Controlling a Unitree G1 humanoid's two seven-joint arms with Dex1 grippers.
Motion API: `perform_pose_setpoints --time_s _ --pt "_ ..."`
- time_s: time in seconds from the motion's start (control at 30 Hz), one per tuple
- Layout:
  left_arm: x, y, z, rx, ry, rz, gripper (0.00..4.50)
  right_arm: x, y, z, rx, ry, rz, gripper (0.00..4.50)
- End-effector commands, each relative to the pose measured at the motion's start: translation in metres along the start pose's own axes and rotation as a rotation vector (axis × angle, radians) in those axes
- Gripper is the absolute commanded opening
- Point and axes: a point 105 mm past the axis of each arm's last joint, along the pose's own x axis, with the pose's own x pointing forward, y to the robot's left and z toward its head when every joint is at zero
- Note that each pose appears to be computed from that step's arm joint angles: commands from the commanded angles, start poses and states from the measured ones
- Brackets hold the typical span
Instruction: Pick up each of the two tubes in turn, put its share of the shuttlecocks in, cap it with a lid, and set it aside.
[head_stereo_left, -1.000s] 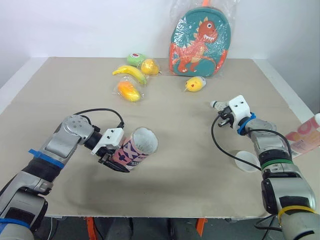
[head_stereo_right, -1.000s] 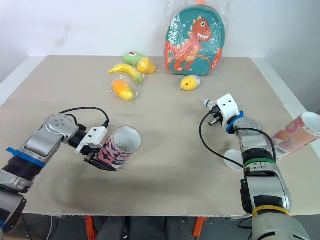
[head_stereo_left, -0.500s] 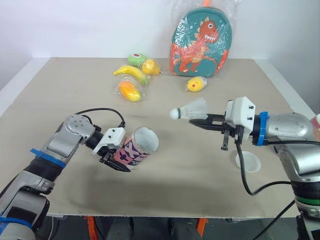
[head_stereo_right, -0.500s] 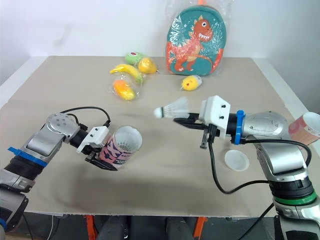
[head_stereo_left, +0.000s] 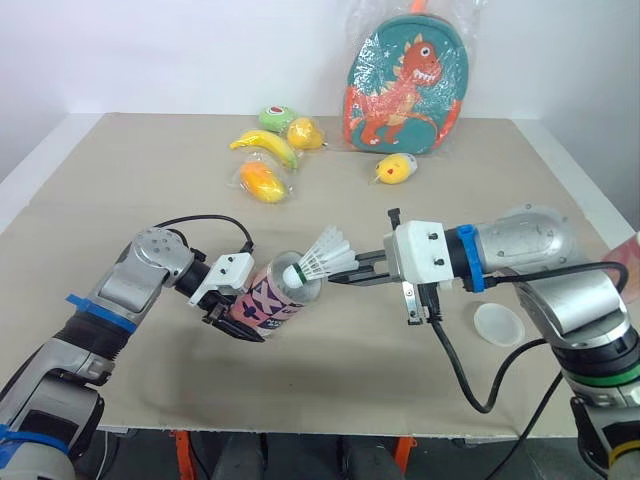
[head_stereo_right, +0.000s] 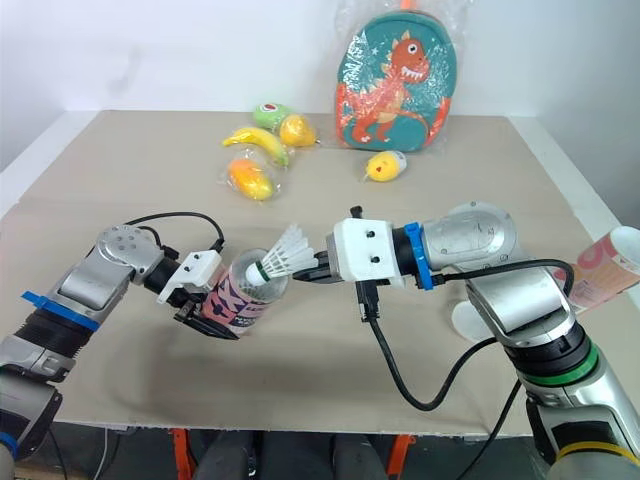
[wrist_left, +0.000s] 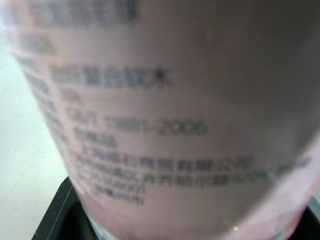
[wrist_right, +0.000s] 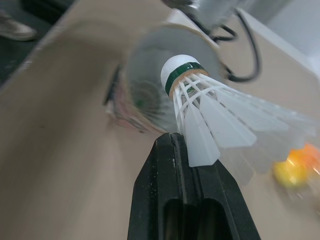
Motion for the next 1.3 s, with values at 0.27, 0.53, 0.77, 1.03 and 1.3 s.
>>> perform_pose_setpoints --time_s 0.27,0.53,0.77,1.03,1.3 --pt "0.000 -0.001 0.002 0.012 0.010 -0.002 2.83 0.008 -0.005 0.026 -0.054 -0.076 0.077 3.31" --pt "0.001 -0.003 0.000 0.010 0.011 -0.003 2.83 -0.005 -0.023 0.043 0.083 -0.235 0.006 4.17" --pt "0.001 -0.003 -0.001 0.015 0.012 -0.002 2.83 0.016 -0.024 0.021 0.109 -0.153 0.042 1.54" --pt "0.004 -0.004 0.000 0.012 0.004 -0.004 2.83 0.028 -0.024 0.022 0.061 -0.130 0.160 0.05" --pt "0.006 -0.004 0.001 0.010 -0.004 0.000 2.83 0.048 -0.010 0.006 0.040 0.011 0.408 0.05"
